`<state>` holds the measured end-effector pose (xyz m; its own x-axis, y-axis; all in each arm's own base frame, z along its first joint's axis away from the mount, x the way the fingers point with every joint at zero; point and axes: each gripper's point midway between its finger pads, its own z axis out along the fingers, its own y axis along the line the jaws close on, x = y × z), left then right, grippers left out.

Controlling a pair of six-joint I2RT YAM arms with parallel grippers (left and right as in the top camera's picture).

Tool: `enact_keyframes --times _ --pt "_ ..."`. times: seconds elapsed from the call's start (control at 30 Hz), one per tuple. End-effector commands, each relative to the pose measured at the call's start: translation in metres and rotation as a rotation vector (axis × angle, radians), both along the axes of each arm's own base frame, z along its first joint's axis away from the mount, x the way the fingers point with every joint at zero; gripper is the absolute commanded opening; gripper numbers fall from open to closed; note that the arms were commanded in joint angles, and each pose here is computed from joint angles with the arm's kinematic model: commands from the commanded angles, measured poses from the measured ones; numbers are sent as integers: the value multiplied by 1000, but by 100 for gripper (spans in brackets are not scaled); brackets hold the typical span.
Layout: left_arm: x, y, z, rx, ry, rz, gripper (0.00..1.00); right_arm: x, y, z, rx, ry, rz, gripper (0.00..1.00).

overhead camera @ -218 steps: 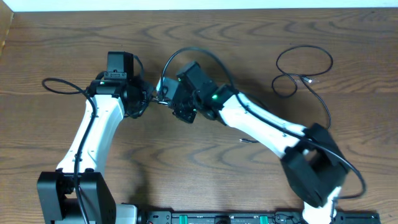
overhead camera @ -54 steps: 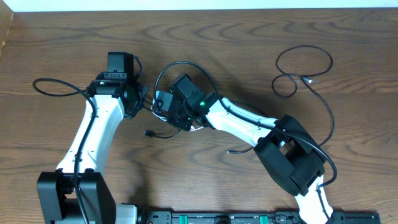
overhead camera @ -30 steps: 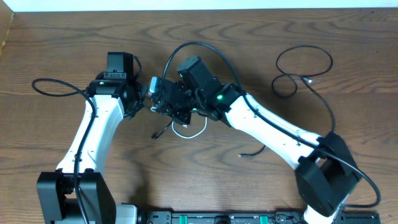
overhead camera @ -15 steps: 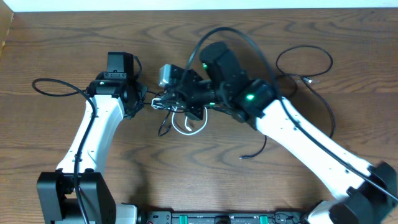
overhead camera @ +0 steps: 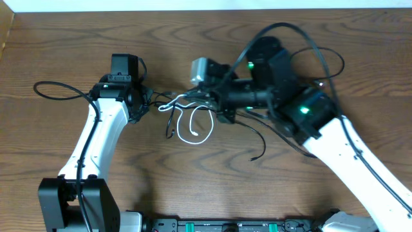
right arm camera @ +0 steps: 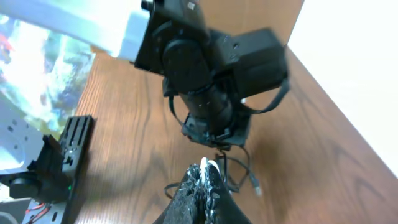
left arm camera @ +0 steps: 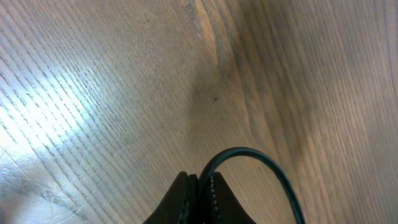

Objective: Untangle cables

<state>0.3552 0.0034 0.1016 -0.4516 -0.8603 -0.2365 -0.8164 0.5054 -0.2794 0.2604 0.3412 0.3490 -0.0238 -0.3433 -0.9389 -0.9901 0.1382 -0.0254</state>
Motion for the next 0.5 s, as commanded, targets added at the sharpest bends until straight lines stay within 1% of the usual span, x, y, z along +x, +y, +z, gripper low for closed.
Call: enact_keyframes --times 0.0,0.13,0.3,0.33,0.37,0.43,0.47 --pt "-2 4 -3 12 10 19 8 -24 -18 38 64 -97 65 1" --pt "-2 4 -3 12 10 19 8 -38 -20 29 36 -130 149 1" --pt "-2 4 -3 11 10 19 9 -31 -15 4 -15 -59 155 1" --pt "-2 4 -3 11 10 19 15 -28 -13 -2 -23 -46 155 1" --pt "-2 4 -3 11 10 19 24 -26 -11 -6 -29 -35 156 1" --pt "-2 4 -3 12 10 19 48 -21 -8 -14 -40 -15 154 1" --pt "-2 4 -3 12 10 19 57 -18 -6 -17 -40 3 147 1"
